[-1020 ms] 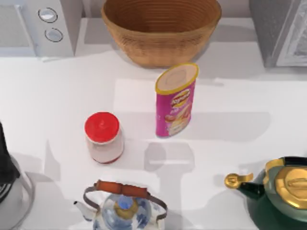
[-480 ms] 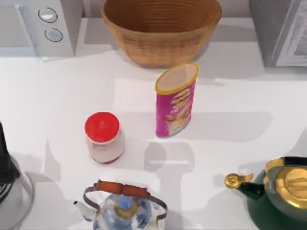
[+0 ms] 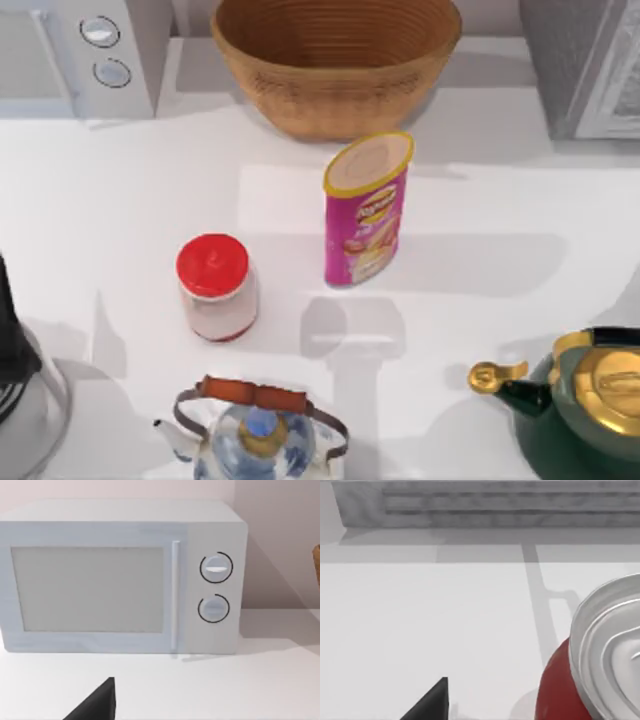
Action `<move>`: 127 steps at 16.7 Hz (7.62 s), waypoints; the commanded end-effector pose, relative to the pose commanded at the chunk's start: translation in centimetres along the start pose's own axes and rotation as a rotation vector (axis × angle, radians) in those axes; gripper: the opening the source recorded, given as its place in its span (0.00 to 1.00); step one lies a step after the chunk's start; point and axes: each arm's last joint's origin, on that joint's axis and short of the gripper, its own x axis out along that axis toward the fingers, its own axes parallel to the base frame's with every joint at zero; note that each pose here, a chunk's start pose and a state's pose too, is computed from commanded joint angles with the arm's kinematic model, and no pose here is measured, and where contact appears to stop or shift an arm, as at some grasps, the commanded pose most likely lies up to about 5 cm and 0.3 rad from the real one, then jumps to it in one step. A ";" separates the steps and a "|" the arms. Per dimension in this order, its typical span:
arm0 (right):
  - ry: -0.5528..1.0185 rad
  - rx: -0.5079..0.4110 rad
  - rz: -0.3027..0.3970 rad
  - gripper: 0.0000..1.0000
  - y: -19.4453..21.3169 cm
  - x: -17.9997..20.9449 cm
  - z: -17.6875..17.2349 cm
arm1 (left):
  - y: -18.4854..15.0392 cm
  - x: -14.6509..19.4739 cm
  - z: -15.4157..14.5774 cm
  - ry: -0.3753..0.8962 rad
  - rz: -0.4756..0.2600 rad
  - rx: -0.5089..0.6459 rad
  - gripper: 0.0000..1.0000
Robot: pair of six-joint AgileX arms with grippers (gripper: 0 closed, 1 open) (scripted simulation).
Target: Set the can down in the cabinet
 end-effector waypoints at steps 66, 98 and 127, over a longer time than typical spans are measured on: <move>-0.312 -0.006 0.009 0.00 6.5 -17.1 7.5 | 0.0 0.0 0.0 0.000 0.000 0.000 1.00; -0.304 0.002 0.008 0.00 10.6 -14.9 42.1 | 0.0 0.0 0.0 0.000 0.000 0.000 1.00; -0.299 0.001 0.005 0.00 11.6 0.1 51.0 | 0.0 0.0 0.0 0.000 0.000 0.000 1.00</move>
